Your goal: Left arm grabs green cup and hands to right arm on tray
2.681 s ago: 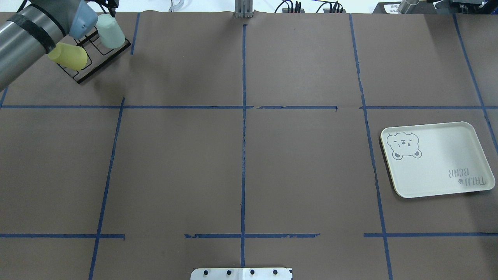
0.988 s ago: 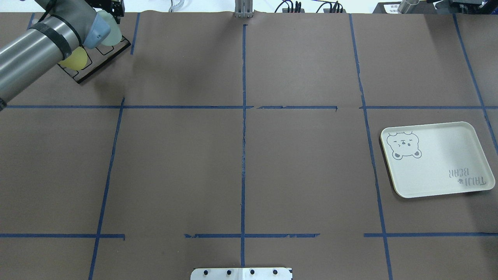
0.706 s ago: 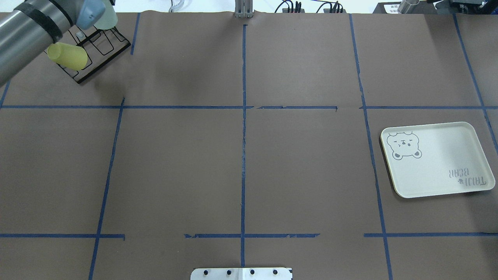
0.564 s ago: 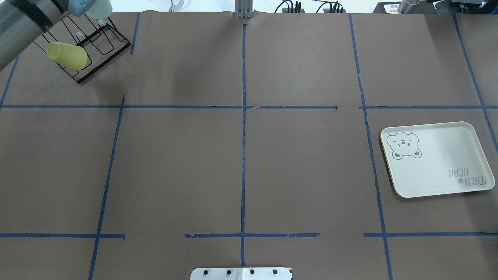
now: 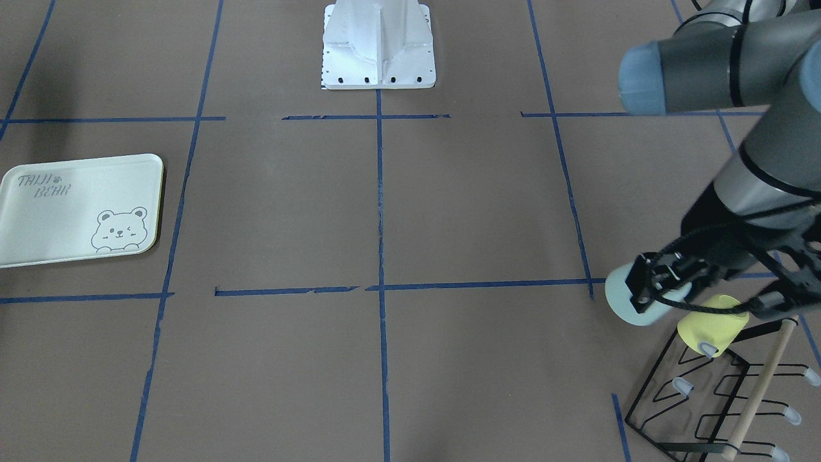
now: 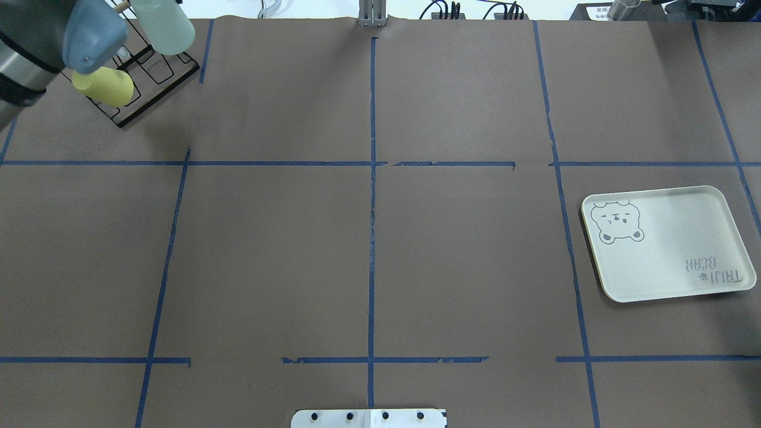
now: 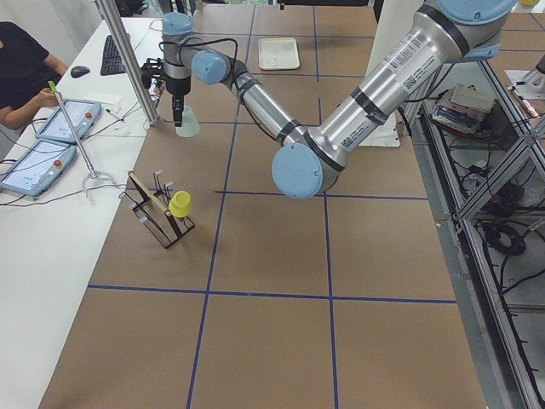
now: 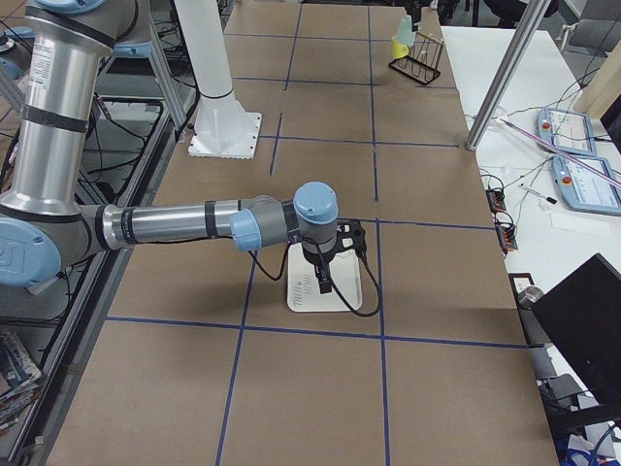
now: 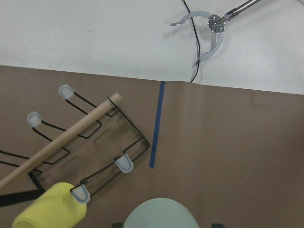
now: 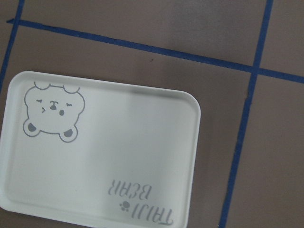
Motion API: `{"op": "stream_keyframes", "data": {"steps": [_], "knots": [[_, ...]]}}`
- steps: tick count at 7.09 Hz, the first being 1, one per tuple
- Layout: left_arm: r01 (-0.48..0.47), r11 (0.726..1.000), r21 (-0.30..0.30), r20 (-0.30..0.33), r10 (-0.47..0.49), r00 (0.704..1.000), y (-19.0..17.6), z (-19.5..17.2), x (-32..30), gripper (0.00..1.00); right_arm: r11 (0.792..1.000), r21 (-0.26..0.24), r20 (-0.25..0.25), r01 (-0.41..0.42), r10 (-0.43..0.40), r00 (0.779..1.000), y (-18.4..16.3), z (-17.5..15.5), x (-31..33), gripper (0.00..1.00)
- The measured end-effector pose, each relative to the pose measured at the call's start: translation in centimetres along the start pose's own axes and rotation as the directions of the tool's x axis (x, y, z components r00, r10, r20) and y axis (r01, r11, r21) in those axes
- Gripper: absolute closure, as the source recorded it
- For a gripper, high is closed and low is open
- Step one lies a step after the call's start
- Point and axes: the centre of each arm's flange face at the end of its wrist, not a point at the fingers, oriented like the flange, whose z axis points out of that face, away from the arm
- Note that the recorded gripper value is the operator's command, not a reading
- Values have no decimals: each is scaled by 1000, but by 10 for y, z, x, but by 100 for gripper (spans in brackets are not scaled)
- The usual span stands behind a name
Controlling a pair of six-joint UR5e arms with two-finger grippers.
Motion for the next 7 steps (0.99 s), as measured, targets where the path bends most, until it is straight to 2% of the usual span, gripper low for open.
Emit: {"op": "stream_keyframes", "data": {"steps": [2,3,4,5,6,7], "knots": [[81,994,-75,-133,-91,987,96,38,65,98,998,52,77,-38,34,996,-12,22,-58,0],[110,987,-117,-224,-135,965,134,54,88,97,996,66,131,-65,56,990,-20,28,-90,0],[155,975,-162,-305,-199,931,160,62,101,97,992,73,196,-101,85,977,-33,31,-128,0],[200,955,-218,-369,-270,889,180,69,107,97,986,65,273,-151,128,953,-47,32,-174,0],[210,943,-260,-410,-304,860,194,79,111,97,980,45,351,-194,166,921,-58,32,-221,0],[187,942,-280,-453,-301,839,203,87,113,97,973,17,429,-230,201,881,-66,27,-265,0]]}}
